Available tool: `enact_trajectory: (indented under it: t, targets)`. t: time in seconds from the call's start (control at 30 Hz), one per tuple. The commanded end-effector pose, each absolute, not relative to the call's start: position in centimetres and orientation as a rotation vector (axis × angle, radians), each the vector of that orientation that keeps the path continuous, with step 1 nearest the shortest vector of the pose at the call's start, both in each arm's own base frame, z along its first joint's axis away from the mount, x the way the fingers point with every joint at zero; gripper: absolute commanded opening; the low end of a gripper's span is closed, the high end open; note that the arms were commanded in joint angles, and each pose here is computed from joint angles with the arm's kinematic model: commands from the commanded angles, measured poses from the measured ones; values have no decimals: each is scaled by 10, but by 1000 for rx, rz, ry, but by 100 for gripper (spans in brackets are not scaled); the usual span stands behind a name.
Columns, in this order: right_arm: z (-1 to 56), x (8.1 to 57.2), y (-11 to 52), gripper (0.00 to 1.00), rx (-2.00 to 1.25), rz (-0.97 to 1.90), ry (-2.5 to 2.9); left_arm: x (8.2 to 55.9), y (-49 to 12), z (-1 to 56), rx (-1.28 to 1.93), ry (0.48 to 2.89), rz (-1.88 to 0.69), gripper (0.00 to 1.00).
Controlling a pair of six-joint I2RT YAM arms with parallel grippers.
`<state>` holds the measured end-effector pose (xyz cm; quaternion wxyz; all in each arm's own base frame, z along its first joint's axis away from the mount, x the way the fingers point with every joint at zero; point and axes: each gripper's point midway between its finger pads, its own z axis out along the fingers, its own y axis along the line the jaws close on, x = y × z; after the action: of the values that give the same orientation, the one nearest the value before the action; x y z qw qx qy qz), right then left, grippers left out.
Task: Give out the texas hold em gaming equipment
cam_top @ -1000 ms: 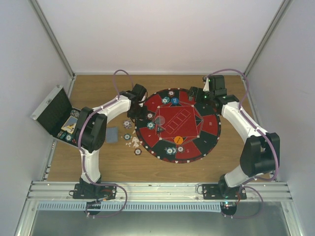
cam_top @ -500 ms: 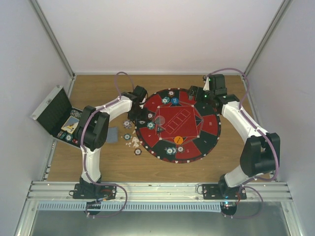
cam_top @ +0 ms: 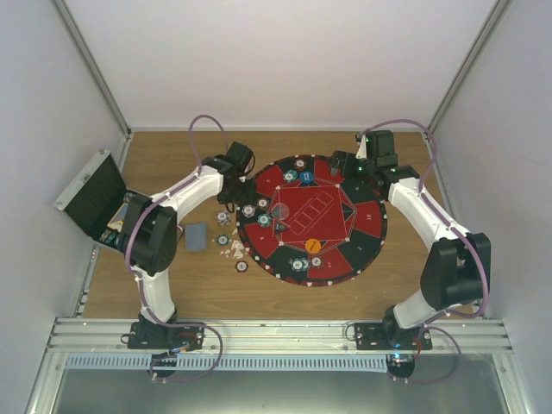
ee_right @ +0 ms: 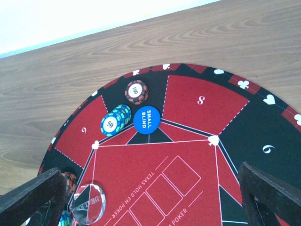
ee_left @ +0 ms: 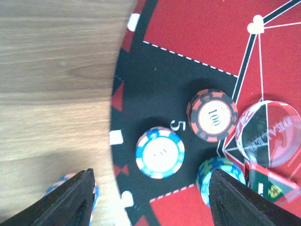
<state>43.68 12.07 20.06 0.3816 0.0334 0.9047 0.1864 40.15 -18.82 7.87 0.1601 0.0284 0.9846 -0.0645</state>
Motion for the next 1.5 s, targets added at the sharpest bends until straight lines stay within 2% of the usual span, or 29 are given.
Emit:
enact_trajectory:
  t: [0.0,0.23,0.43,0.87,1.17,1.47]
  targets:
    - [206,441,128,99,52,488,2294,388,-156,97,-8,2785,-93,70]
    - [205,441,131,100,41,506,2298,373,-131,85,-92,2827,-56,84]
    - [205,440,132,100,43,506,2297,363,-124,65,-128,2864,-61,86]
    - [204,440,132,100,46,502,2303,366,-121,53,-136,2869,-73,67]
    - [202,442,132,100,43,500,2310,364,-120,43,-141,2892,-60,66]
    - [200,444,133,100,39,494,2318,364,-117,39,-142,2900,-33,58]
